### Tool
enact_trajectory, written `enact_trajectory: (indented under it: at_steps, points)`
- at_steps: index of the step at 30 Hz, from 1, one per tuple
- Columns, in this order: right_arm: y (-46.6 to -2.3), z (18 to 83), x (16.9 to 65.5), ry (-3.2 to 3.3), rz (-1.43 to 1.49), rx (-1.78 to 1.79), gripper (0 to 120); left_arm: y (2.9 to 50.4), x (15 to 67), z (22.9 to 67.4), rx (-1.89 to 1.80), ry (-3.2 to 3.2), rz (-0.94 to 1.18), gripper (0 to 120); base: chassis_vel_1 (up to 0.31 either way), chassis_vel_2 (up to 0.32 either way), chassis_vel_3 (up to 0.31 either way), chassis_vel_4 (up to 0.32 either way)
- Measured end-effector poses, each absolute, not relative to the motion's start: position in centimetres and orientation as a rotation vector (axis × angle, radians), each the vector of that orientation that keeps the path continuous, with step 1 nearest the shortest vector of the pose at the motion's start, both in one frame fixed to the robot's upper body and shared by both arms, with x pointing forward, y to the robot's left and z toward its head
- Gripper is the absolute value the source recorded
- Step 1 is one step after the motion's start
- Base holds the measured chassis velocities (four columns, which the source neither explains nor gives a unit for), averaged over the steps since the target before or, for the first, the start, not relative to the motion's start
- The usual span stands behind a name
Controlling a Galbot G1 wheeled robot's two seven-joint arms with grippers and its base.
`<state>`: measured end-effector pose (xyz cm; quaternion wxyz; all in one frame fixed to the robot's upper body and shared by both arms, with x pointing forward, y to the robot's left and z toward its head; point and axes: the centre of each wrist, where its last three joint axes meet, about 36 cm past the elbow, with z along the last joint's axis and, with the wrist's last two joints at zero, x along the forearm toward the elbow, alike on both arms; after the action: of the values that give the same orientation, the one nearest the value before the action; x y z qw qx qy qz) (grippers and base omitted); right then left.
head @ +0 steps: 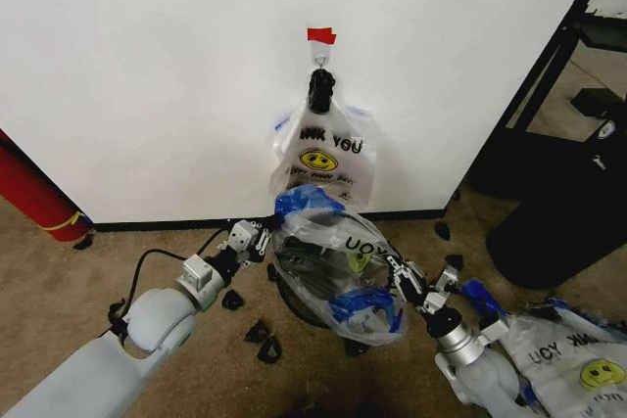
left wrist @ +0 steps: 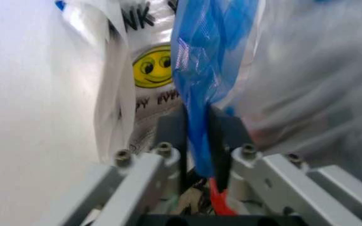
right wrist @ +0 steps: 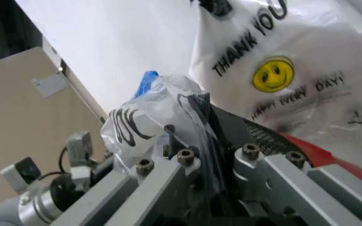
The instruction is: Pick up the garbage bag from the wall and place it over the trash bin.
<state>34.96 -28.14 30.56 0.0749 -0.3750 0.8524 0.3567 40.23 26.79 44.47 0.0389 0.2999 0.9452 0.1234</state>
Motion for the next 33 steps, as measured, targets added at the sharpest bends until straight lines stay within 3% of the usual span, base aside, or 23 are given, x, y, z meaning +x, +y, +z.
enact_trajectory:
  at_steps: [11,15,19,25,28,33]
  points:
    - [-28.5,30.5,36.0,2.595,1.078,-0.944,1,28.7,39.1,44.3,0.919,2.914,0.484,63,0.000,0.000,0.000,0.000]
    - [-28.6,30.7,36.3,2.582,1.084,-0.899,1,27.3,37.1,44.3,0.764,3.035,0.460,74,0.000,0.000,0.000,0.000]
    - [-28.5,30.7,36.5,2.569,1.081,-0.865,1,23.6,33.5,46.0,0.501,3.248,0.163,90,0.000,0.000,0.000,0.000]
    - [-28.5,30.4,36.5,2.576,1.067,-0.853,1,20.7,29.8,48.8,0.645,3.180,-0.210,100,0.000,0.000,0.000,0.000]
    - [-28.5,30.2,36.6,2.591,1.037,-0.866,1,20.3,28.9,49.0,0.866,2.992,-0.159,100,0.000,0.000,0.000,0.000]
    - [-28.5,30.3,36.8,2.599,0.864,-0.962,1,22.1,30.9,45.2,1.416,2.611,0.226,100,0.000,0.000,0.000,0.000]
